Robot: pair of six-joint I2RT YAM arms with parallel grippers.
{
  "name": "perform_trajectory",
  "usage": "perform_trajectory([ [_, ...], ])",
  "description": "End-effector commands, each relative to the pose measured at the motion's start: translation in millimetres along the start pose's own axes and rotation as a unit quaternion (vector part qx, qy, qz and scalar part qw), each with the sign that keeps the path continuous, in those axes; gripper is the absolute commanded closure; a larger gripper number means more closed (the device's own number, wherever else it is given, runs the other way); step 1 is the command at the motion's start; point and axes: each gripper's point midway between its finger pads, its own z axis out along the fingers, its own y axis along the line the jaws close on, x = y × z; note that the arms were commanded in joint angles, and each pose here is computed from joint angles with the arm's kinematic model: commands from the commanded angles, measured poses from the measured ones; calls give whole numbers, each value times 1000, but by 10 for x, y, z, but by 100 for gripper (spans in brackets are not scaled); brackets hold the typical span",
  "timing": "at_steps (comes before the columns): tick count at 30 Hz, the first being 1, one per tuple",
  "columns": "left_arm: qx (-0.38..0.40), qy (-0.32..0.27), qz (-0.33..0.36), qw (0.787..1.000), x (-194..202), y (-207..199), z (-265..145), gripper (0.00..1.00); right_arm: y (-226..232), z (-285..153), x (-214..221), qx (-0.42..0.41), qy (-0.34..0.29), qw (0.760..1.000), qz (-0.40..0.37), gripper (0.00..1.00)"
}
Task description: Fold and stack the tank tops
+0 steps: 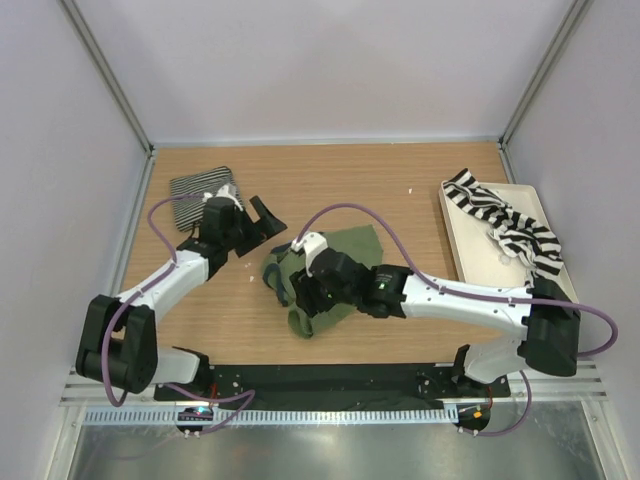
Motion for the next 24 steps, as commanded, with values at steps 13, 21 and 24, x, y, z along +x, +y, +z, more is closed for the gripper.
perform_trajectory([
  [13, -61, -162, 28, 984, -311, 407, -331, 13, -417, 656, -223, 99, 38, 994, 38, 46],
  [21, -58, -123, 30, 990, -164, 421, -255, 18, -557, 971, -56, 132, 65, 987, 59, 45],
  [24, -48, -113, 30, 992, -144, 378, -212, 18, -733, 1036, 62, 172, 79, 980, 60, 61],
])
